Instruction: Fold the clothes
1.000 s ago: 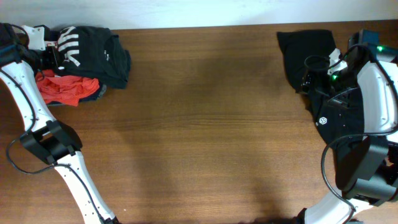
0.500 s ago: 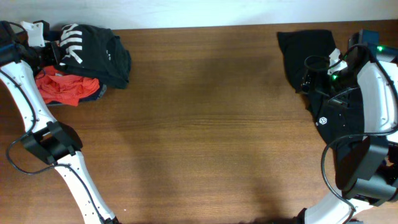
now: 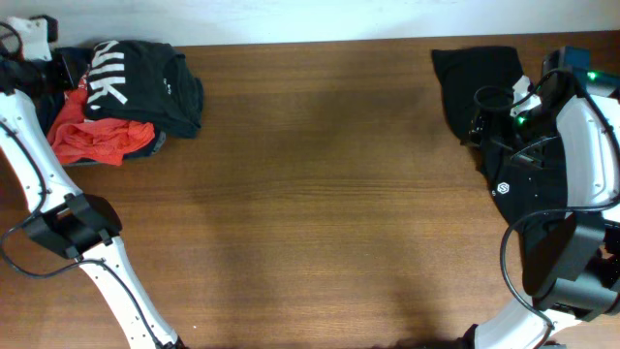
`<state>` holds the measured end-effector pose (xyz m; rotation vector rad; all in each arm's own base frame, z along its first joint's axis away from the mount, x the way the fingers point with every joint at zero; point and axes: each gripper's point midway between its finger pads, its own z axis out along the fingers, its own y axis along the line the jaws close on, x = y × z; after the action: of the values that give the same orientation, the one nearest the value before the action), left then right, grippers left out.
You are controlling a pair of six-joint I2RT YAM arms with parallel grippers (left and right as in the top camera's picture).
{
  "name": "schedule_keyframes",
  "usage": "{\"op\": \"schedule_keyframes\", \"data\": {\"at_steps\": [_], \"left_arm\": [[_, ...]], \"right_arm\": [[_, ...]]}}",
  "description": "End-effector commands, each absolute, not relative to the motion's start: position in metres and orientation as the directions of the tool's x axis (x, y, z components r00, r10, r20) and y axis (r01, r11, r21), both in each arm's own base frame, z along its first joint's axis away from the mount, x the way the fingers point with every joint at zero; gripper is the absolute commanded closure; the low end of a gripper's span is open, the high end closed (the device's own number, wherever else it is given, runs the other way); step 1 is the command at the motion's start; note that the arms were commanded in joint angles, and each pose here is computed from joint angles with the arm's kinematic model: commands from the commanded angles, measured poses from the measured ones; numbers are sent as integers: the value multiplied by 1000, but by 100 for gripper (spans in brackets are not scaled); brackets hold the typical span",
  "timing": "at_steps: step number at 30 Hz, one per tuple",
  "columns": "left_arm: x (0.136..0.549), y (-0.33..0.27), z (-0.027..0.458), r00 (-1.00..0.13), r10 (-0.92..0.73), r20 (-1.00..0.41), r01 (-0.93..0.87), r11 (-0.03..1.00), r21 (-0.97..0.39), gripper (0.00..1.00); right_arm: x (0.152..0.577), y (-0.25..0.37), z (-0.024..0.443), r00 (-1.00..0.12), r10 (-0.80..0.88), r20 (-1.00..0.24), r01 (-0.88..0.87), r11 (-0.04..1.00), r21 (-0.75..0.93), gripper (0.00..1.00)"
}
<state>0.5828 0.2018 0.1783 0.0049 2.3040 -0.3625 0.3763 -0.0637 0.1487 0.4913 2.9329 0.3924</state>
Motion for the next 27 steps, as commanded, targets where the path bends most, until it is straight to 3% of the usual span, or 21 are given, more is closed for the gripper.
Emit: {"op": "schedule_keyframes", "data": {"at_steps": [1, 4, 9, 16, 20, 27], "left_arm": [[577, 203, 222, -639, -93, -763, 118, 969, -216, 95], [576, 206, 221, -640, -96, -762, 111, 970, -215, 97], [570, 199, 214, -673, -104, -733, 110, 965, -239, 88], [570, 157, 207, -715, -53, -697, 178, 951, -254, 84], [571, 88, 201, -742, 87, -665, 315, 920, -231, 83], [569, -4, 174, -797, 302, -524, 378, 925, -42, 76]], "right_arm": [[378, -63, 161, -932, 337, -130, 291, 914, 281, 1], [378, -63, 161, -932, 337, -130, 291, 914, 281, 1], [379, -63, 161, -933, 337, -131, 291, 914, 282, 1], [384, -60, 163, -930, 334, -150, 279, 911, 304, 1], [395, -61, 165, -923, 332, -194, 262, 912, 315, 1], [408, -65, 163, -915, 327, -235, 247, 917, 312, 1]]}}
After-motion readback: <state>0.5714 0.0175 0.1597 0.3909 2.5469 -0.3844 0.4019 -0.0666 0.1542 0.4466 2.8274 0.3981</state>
